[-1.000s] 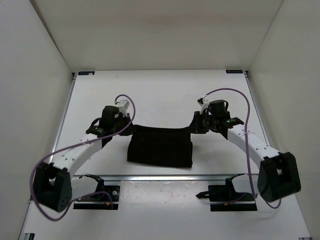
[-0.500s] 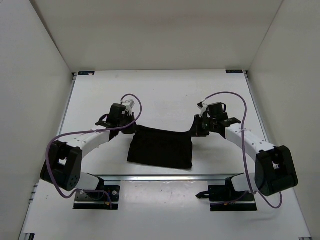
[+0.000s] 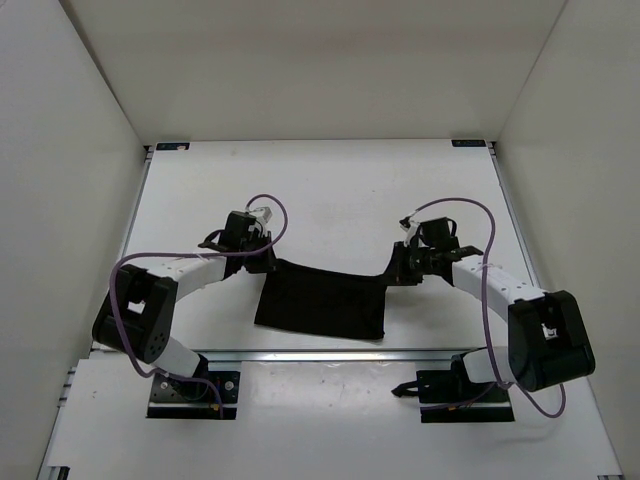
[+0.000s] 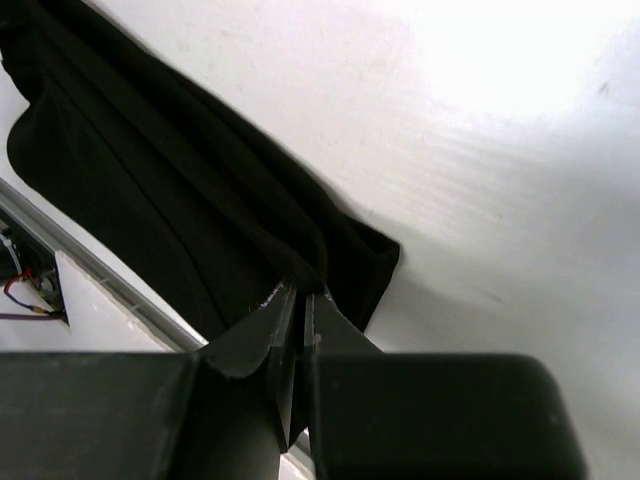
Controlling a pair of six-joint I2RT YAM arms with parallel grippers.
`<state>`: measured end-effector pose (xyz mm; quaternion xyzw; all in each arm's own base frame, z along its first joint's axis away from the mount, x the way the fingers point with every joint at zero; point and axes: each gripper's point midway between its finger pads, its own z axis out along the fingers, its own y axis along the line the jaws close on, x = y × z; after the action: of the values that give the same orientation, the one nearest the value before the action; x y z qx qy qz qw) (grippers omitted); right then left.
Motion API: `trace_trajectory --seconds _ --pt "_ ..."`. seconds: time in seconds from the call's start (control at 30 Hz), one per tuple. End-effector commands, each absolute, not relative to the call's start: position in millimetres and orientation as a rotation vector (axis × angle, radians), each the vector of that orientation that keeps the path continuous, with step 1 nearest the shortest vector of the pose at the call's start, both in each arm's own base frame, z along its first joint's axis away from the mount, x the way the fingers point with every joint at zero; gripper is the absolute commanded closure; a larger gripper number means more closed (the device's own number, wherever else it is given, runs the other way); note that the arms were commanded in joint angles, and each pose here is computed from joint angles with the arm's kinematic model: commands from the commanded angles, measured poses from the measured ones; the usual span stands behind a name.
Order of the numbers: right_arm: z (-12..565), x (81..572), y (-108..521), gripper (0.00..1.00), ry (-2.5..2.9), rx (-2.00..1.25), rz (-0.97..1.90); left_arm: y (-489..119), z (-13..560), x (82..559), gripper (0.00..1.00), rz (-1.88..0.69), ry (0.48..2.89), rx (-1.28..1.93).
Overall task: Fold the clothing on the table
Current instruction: Fold the skirt
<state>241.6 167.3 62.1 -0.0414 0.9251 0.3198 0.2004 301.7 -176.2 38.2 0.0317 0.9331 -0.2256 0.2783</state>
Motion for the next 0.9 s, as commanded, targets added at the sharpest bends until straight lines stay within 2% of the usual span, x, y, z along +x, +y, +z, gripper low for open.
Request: trace_trajectory --seconds 0.0,0.03,0.13,0.17,0.2,0.23,0.3,0.33,0.4,0.47,0.5,0.53,0.63,0.7,0.87 --pt "76.9 274.7 161.8 1.00 2.497 -0.148 0.815 -165.5 52.3 327.7 0.97 -0.528 2.440 0.056" --pt "76.8 279.1 162.2 1.00 2.493 -0.143 0.820 -163.3 52.9 332.1 0.97 -0.526 2.436 0.050" --pt "78.1 290.4 160.4 0.90 2.476 -0.139 0.811 -164.3 56.9 335.8 0.95 -0.518 2.421 0.071" --pt "78.6 293.8 160.0 0.82 2.475 -0.130 0.812 -165.2 56.9 337.1 0.94 -0.523 2.419 0.067" --pt "81.0 295.5 160.5 0.70 2.469 -0.126 0.817 -164.9 57.5 337.7 0.94 -0.526 2.417 0.069" --pt "82.4 298.4 159.9 0.64 2.464 -0.128 0.817 -163.6 58.6 339.4 0.91 -0.527 2.412 0.066" --pt "85.9 299.2 159.8 0.47 2.461 -0.128 0.818 -167.3 63.1 338.4 0.74 -0.537 2.403 0.097" --pt "90.2 299.0 161.1 0.45 2.448 -0.139 0.812 -165.7 65.4 337.3 0.62 -0.538 2.403 0.095" --pt "94.7 293.2 158.7 0.35 2.454 -0.145 0.792 -165.5 80.4 345.2 0.47 -0.547 2.371 0.097" --pt "102.4 290.3 156.3 0.31 2.448 -0.131 0.790 -161.0 99.4 349.9 0.22 -0.530 2.344 0.095" --pt "100.7 281.1 158.7 0.30 2.465 -0.155 0.820 -160.4 105.9 352.0 0.13 -0.513 2.338 0.109" --pt "101.5 277.5 158.9 0.30 2.464 -0.168 0.826 -156.3 113.7 355.4 0.08 -0.495 2.321 0.097" --pt "92.3 252.8 170.8 0.25 2.506 -0.233 0.850 -153.6 131.3 353.4 0.08 -0.483 2.301 0.080" --pt "86.4 242.1 176.5 0.25 2.517 -0.248 0.870 -152.3 136.7 344.7 0.16 -0.494 2.288 0.068" --pt "67.3 215.2 186.9 0.24 2.560 -0.275 0.916 -143.7 99.4 304.1 0.37 -0.481 2.372 0.036"
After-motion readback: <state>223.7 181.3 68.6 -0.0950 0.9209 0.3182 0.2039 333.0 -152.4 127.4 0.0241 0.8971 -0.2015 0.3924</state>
